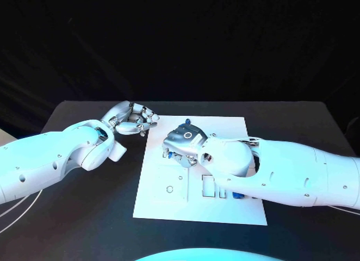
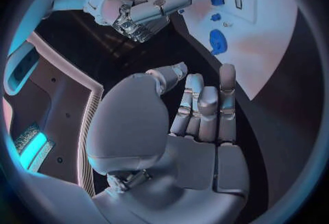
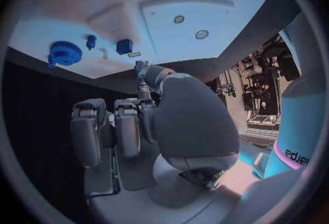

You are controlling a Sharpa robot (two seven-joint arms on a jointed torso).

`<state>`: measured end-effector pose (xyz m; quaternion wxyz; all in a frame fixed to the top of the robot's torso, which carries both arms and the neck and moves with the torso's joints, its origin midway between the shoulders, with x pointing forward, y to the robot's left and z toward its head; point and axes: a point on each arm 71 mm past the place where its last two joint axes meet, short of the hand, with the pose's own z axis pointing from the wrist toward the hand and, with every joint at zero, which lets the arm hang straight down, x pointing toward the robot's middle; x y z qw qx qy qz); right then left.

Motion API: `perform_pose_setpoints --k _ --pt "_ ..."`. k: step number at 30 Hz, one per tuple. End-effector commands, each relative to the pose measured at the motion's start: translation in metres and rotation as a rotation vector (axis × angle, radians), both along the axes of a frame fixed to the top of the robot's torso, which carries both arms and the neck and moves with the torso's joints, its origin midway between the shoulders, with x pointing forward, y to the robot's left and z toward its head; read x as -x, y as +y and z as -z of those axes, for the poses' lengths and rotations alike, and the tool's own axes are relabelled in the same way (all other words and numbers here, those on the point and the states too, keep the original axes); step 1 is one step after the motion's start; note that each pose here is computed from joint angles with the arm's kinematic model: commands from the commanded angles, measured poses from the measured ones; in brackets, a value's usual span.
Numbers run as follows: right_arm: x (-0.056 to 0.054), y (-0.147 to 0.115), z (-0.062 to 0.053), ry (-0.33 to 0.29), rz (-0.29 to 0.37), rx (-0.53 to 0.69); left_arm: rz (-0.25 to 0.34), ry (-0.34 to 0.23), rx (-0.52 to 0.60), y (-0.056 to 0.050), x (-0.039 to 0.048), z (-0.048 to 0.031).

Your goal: Assemble the parts on the task board

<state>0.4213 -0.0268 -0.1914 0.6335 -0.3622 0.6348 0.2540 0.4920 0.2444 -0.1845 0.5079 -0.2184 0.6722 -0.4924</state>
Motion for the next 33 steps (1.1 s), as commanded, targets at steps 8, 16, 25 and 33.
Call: perform_pose_setpoints --k 8,16,25,33 --pt "-0.009 0.014 0.002 -0.029 -0.012 0.044 -0.021 -0.020 0.010 0.006 -0.0088 -0.0066" --pt "-0.014 0.016 0.008 -0.022 -0.002 0.089 -0.022 -0.025 0.011 0.005 -0.0106 -0.0093" --pt "-0.014 0.020 0.015 -0.016 -0.001 0.111 -0.023 -0.027 0.011 0.005 -0.0124 -0.0103" --pt "-0.015 0.020 0.017 -0.015 0.006 0.119 -0.022 -0.027 0.011 0.004 -0.0127 -0.0103"
